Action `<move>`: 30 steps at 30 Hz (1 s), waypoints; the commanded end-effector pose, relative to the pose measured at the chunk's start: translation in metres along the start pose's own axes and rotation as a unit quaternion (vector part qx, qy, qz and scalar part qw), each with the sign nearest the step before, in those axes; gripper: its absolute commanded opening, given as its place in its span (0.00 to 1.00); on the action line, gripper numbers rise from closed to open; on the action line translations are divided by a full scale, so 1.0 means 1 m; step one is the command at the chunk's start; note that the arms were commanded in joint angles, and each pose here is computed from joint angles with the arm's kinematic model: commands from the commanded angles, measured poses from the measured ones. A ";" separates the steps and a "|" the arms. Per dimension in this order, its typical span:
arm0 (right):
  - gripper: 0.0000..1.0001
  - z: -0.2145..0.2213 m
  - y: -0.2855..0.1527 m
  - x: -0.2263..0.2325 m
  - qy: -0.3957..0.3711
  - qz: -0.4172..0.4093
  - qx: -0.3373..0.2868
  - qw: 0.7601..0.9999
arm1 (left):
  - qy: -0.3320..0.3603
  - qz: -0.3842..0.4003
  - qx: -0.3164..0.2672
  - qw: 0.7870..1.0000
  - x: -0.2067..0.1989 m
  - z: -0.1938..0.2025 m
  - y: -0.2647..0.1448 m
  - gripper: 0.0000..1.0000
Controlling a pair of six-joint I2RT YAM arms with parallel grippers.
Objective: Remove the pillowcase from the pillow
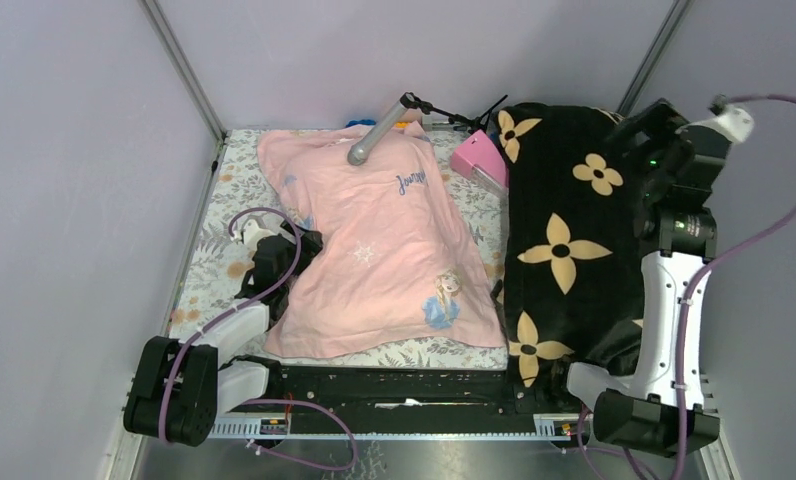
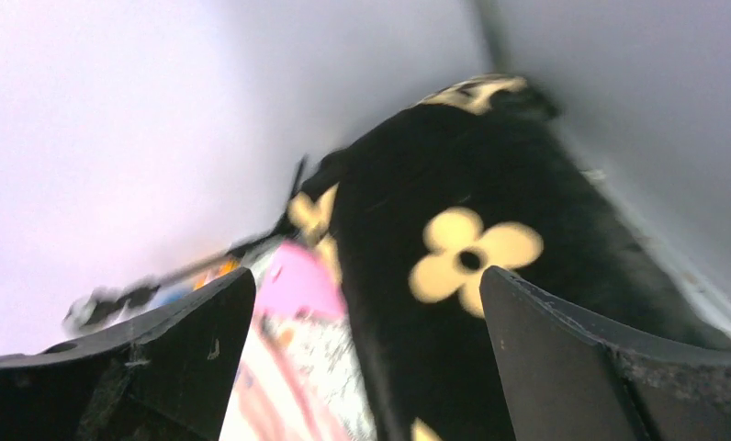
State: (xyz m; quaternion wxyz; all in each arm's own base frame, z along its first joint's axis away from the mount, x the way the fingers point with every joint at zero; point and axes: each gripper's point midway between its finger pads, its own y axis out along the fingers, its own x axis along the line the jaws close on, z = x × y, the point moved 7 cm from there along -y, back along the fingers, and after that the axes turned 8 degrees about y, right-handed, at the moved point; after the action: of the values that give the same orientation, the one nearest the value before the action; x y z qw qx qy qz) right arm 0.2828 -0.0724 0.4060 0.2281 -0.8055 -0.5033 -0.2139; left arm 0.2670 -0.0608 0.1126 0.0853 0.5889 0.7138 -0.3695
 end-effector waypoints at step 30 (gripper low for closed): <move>1.00 0.216 0.061 -0.056 0.069 0.021 0.241 0.968 | -0.006 0.037 -0.046 0.998 -0.019 -0.024 -0.009 0.84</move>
State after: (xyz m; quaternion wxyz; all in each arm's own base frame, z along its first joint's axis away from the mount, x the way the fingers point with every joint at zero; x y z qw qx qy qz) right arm 0.2936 -0.0007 0.1430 0.5255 -0.7231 -0.4414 -0.0785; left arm 0.2649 -0.0626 0.1252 0.0986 0.6047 0.7033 -0.3604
